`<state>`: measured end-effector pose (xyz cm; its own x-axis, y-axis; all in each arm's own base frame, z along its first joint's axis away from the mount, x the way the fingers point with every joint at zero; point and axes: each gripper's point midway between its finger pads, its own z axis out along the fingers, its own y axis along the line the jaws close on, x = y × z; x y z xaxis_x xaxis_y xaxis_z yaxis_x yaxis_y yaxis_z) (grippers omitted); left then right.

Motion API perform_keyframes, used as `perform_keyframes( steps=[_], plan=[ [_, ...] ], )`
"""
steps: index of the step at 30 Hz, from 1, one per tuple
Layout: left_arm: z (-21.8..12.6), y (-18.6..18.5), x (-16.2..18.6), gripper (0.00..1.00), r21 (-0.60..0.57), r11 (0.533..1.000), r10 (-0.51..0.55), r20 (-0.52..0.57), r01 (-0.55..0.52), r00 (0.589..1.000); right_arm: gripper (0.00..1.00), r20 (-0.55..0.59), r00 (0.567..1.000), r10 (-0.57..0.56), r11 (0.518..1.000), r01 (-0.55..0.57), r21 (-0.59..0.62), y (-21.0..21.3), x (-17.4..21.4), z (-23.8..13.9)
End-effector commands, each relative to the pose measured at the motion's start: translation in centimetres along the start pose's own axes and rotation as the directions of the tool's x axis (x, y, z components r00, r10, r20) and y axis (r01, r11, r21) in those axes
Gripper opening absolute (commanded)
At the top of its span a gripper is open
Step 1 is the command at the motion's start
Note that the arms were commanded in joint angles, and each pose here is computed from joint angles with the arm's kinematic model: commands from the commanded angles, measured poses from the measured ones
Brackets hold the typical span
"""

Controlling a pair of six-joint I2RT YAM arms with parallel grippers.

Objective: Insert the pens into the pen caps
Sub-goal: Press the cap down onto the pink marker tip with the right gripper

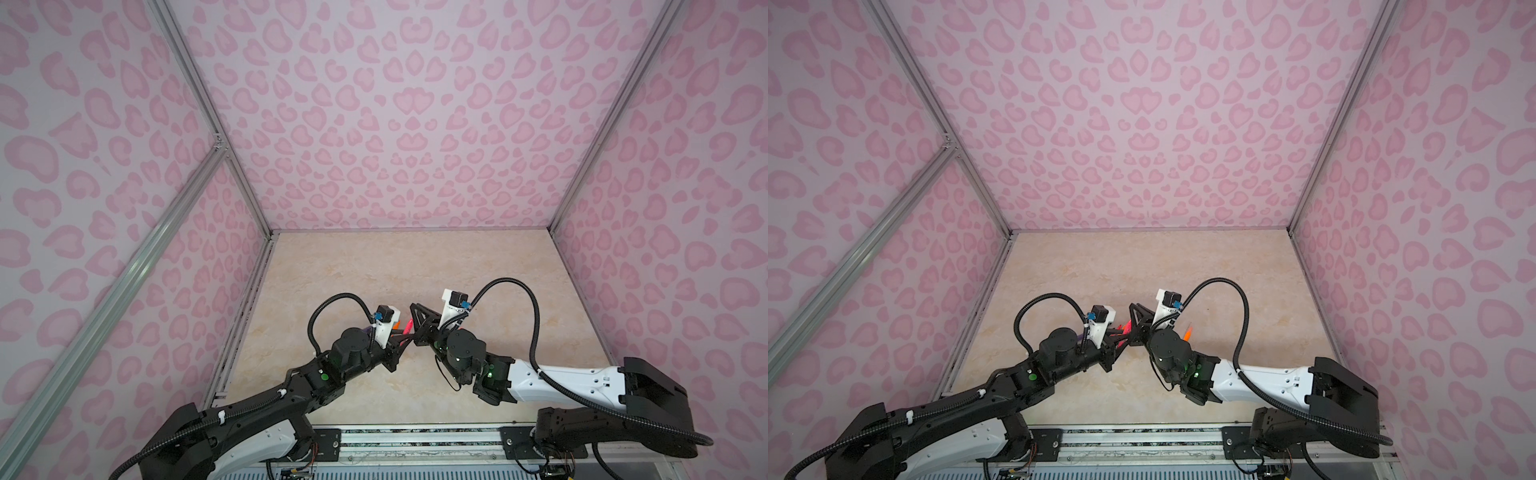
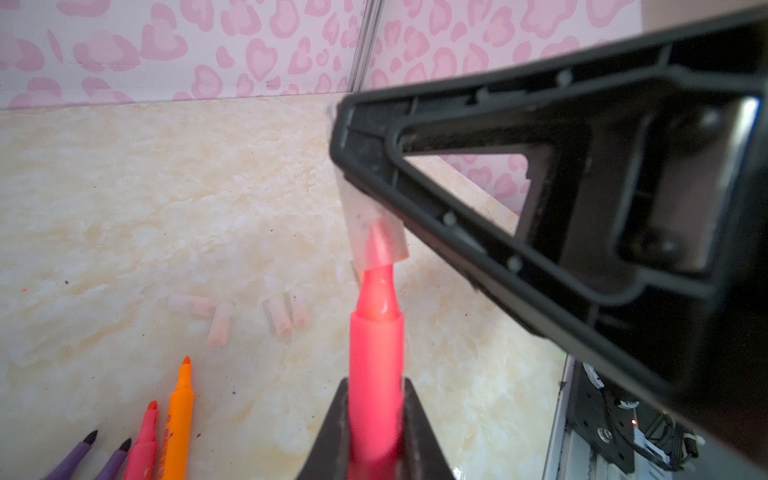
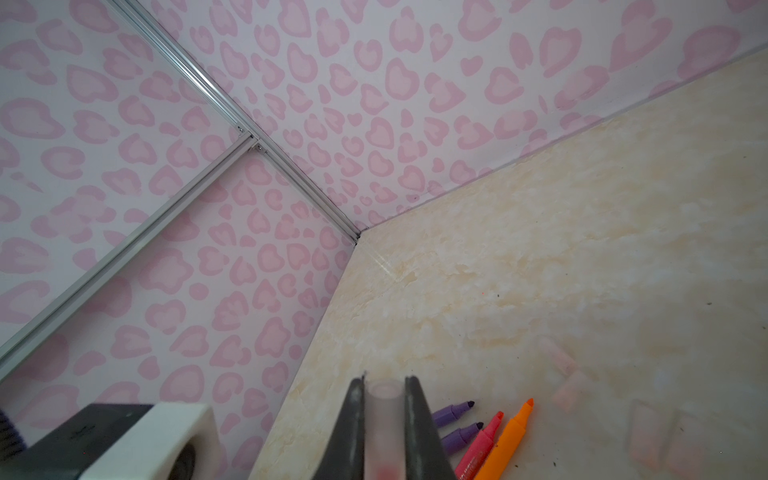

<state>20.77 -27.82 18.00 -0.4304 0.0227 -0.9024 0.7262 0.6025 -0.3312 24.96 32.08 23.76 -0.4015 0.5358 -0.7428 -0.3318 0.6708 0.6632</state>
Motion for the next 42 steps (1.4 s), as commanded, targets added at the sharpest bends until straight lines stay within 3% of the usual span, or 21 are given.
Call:
perform_keyframes(
  steps=[1,9,17,27,33,36,38,42],
  plan=[
    [-0.5,-0.9,-1.6,0.03,0.045,0.999,-0.024,0.074,0.021,0.997,0.0,0.004,1.0,0.024,0.998,-0.024,-0.058,0.6,0.4,-0.1],
    [-2.7,-1.4,-2.4,0.03,0.078,0.997,-0.018,0.156,0.005,0.988,0.0,-0.01,1.0,0.008,0.986,-0.01,-0.169,2.4,1.6,-0.6],
    [-3.3,-1.2,-2.7,0.03,0.064,0.998,-0.022,0.178,0.011,0.984,0.0,-0.004,1.0,-0.031,0.939,0.028,-0.343,5.8,3.1,-1.9],
    [-3.4,-0.3,-2.7,0.03,0.018,0.999,-0.043,0.178,0.04,0.983,0.0,0.069,0.998,0.004,0.942,0.019,-0.336,5.2,2.5,-2.1],
    [-3.8,-0.1,-2.9,0.03,0.008,0.999,-0.04,0.193,0.039,0.98,0.0,0.009,0.999,-0.041,0.937,0.042,-0.348,6.2,3.7,-1.5],
    [-4.0,-0.3,-3.1,0.03,0.018,0.999,-0.037,0.199,0.034,0.979,0.0,0.037,0.999,-0.033,0.94,0.043,-0.339,5.7,3.4,-1.6],
    [-4.1,-0.4,-2.9,0.03,0.025,0.999,-0.031,0.196,0.027,0.98,0.1,0.056,0.998,-0.023,0.942,0.04,-0.333,5.3,3.0,-1.7],
    [-4.0,-0.6,-2.9,0.03,0.031,0.999,-0.015,0.19,0.01,0.982,0.47,0.053,0.998,-0.04,0.949,0.055,-0.312,5.3,2.6,-1.6]
  ],
)
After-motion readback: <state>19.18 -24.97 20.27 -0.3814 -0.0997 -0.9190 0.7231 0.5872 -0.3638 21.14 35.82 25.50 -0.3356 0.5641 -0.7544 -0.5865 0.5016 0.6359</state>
